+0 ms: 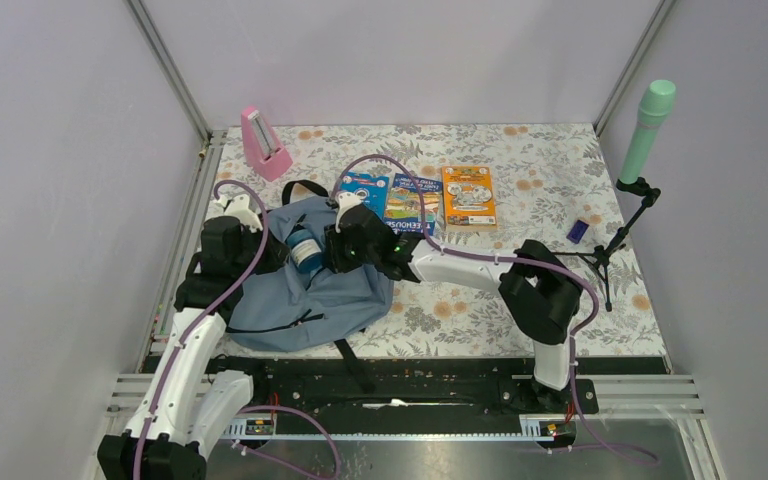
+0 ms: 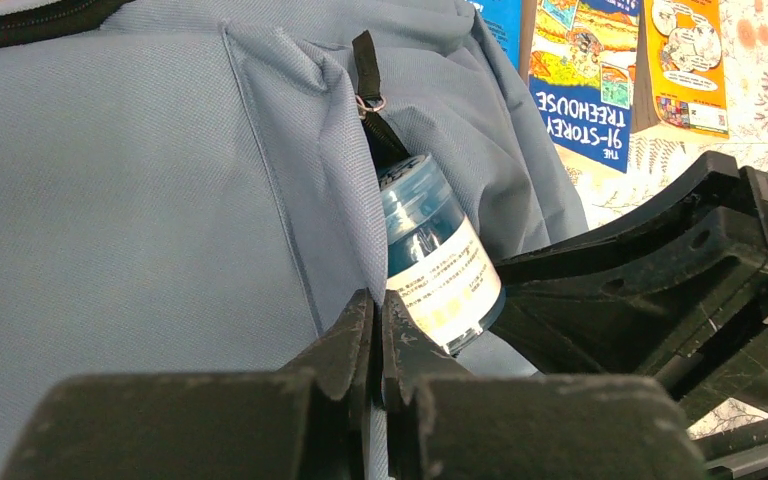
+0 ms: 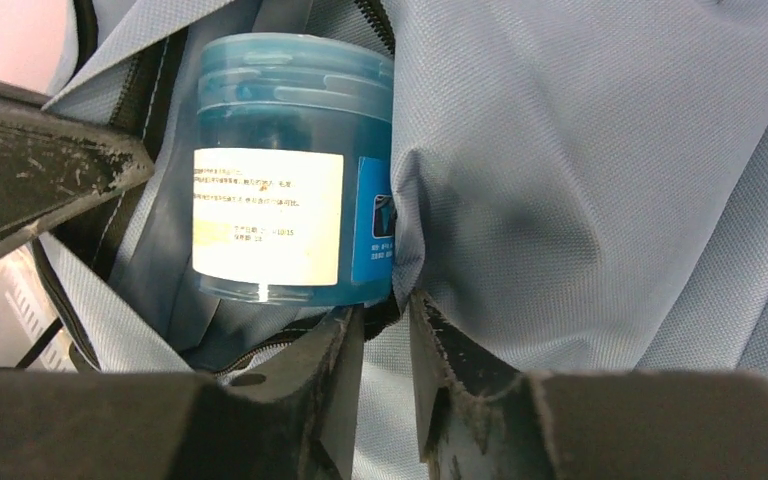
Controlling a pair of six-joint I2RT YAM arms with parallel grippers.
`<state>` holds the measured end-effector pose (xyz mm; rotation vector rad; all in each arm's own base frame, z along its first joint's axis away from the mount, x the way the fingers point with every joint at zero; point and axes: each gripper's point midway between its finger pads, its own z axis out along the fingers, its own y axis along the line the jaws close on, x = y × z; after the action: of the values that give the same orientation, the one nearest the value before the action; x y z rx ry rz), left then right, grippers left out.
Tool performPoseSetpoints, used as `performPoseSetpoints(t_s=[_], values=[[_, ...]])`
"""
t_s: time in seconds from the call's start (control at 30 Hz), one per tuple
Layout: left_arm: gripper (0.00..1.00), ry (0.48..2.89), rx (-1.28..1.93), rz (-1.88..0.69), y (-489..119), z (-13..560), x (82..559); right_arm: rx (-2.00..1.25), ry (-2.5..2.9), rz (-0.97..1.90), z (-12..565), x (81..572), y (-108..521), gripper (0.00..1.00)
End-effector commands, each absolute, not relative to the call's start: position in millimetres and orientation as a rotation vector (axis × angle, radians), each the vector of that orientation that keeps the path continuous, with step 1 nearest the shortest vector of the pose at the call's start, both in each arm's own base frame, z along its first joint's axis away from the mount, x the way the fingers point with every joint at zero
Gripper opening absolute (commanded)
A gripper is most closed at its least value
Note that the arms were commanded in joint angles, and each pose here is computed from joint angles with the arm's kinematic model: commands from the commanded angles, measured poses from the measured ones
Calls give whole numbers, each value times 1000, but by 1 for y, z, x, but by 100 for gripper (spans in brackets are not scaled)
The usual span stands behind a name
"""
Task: Pack the student bag
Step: Place the stationery in the student bag.
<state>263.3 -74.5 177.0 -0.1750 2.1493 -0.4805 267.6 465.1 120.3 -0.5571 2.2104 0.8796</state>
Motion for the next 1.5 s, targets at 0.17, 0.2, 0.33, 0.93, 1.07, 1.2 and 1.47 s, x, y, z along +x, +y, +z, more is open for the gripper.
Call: performPoseSetpoints(t_s=[0.17, 0.2, 0.33, 0.93, 1.07, 1.2, 1.47], values=[[0, 1953, -145, -517, -78, 235, 285, -453, 2183, 816, 145, 289, 463, 0], [0, 1952, -146, -515, -77, 236, 285, -449, 2164, 818, 154, 290, 462, 0], [0, 1953, -159, -500, -74, 235, 285, -451, 2046, 855, 205, 289, 454, 0], [0, 1900, -77, -625, -94, 251, 288, -533, 1953, 832, 254, 270, 450, 0], [0, 1751, 25, -738, -118, 314, 295, -568, 1954, 805, 257, 269, 446, 0], [0, 1691, 184, -820, -154, 349, 297, -586, 1959, 810, 254, 251, 439, 0], [0, 1976, 224, -853, -176, 266, 305, -488, 1911, 937, 262, 214, 429, 0]])
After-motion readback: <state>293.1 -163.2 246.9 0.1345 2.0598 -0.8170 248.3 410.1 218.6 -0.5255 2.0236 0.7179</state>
